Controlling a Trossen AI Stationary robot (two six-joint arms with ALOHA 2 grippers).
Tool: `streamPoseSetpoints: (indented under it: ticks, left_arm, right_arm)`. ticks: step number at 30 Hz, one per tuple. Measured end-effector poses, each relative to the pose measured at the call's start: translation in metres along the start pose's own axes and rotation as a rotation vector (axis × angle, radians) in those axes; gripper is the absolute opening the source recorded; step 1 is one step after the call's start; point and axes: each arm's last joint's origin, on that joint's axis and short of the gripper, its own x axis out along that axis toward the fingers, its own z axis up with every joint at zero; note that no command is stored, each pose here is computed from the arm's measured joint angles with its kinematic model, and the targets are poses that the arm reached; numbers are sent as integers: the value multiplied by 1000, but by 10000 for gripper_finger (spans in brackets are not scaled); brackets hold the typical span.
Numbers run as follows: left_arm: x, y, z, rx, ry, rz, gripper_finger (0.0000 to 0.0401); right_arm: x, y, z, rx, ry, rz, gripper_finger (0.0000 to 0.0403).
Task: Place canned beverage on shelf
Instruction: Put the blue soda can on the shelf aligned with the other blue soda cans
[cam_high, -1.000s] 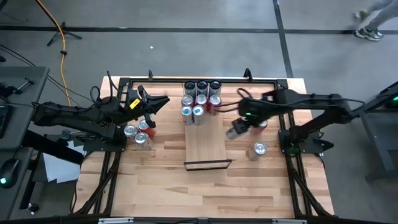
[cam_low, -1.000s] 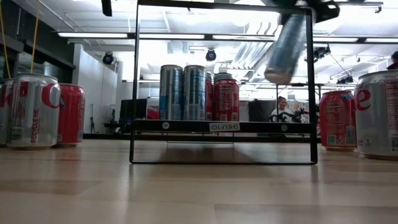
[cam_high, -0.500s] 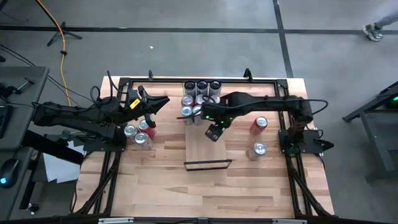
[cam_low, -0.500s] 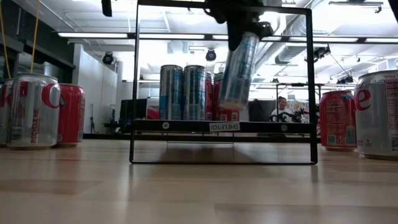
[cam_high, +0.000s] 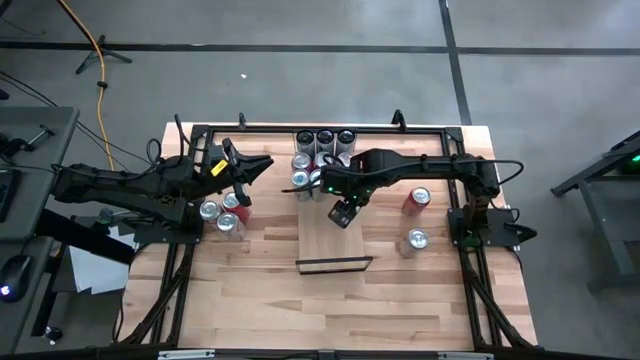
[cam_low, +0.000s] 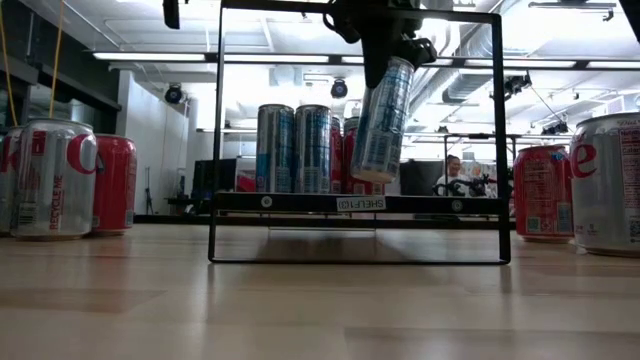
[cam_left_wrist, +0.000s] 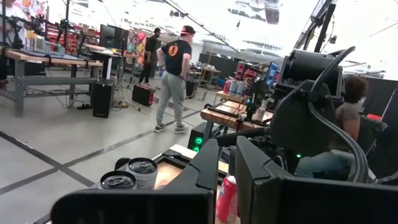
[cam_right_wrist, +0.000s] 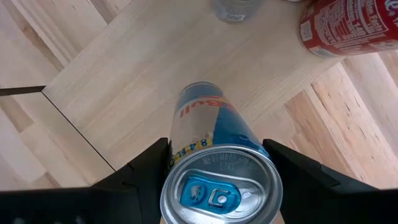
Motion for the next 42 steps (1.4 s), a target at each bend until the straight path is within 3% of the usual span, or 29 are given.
streamPoseSetpoints:
  ticks: [12,27,42]
  left_arm:
    - [0,0,0,1,2,3,3]
    - [0,0,0,1,6,-19,3]
    - [0,-1,-1,2,10,-23,3]
  right_arm:
    - [0,-1,0,58,-11,-16,218]
    - [3,-10,7,229,-52,-82,218]
    - [30,-10,18,236,-10,-130,218]
